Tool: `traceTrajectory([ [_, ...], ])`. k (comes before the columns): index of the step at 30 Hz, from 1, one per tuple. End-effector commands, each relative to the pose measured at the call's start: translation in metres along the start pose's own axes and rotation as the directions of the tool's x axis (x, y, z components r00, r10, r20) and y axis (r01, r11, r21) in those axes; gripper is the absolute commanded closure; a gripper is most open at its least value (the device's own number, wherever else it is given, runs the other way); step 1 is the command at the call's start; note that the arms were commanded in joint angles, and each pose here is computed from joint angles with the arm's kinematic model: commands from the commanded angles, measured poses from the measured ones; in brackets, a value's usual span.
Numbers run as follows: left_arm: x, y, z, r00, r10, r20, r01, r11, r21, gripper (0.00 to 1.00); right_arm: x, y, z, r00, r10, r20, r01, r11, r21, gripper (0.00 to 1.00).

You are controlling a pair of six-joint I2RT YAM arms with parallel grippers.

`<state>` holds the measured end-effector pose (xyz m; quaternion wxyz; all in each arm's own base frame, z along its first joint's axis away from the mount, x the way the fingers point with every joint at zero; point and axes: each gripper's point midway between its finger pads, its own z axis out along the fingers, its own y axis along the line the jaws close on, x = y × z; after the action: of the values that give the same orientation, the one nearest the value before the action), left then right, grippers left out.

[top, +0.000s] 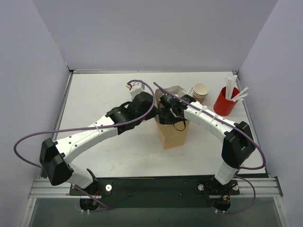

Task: Pack the takeout coffee

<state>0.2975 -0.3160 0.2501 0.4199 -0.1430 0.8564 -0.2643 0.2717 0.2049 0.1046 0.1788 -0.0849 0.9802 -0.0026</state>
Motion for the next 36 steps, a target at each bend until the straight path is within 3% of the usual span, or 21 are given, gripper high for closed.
traceTrajectory([
  [1,-0.023,-0.025,-0.013,0.999,-0.036,0.039,0.033,0.997,0.074,1.00,0.009,-0.020,-0.005,0.999,-0.036,-0.027,0.038,0.996,0.083,0.17],
  [36,-0.024,-0.023,-0.012,0.999,-0.035,0.040,0.033,0.997,0.066,1.00,-0.004,-0.016,-0.023,0.999,-0.033,0.018,0.032,0.998,0.054,0.12],
])
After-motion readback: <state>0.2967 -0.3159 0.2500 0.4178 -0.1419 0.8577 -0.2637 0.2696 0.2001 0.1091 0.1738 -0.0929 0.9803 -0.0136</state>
